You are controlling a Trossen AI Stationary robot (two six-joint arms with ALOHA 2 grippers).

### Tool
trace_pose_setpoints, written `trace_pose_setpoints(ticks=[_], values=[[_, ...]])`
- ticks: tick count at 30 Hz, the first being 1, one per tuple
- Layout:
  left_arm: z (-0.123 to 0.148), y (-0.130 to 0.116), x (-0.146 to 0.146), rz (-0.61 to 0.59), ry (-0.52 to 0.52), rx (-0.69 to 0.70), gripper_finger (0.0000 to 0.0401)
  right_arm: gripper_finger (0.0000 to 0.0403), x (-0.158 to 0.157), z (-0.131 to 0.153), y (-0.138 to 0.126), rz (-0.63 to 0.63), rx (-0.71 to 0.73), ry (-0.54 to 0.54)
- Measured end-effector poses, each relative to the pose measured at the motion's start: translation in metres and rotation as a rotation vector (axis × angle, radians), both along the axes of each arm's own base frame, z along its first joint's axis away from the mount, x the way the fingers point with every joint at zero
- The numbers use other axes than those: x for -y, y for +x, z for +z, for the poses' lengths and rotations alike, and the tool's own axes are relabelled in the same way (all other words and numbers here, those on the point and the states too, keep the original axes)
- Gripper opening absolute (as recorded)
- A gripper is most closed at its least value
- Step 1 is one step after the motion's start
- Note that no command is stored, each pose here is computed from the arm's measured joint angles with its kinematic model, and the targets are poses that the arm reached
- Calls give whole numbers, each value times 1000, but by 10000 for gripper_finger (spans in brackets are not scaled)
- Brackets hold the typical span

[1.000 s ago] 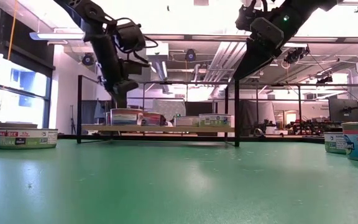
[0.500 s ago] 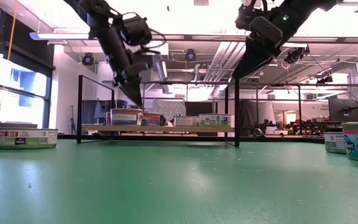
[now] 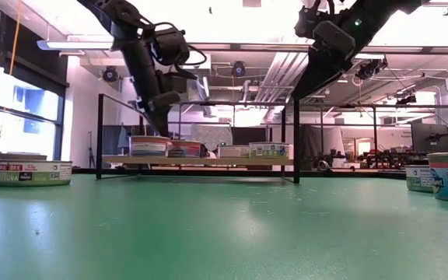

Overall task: Stack canned seafood by type on shelf
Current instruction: Put the blue/pink tuna can on the shelf and align with the other blue/pink tuna can

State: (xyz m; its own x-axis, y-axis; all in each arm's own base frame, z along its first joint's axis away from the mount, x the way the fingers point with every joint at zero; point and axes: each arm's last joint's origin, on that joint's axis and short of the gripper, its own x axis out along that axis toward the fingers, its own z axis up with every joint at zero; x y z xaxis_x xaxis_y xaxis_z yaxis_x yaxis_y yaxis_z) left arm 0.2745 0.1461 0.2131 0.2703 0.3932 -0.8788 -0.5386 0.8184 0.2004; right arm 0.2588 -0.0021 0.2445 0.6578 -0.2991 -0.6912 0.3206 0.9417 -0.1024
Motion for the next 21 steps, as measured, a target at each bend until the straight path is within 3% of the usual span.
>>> trace_pose_setpoints(ticks=[12,21], values=[[0,-14,-15,89,44,-73,0,96,0,0,0,0,-7,0],[3,-13,-14,78,60,-57,0,96,0,-1,-1,0,-11,0]])
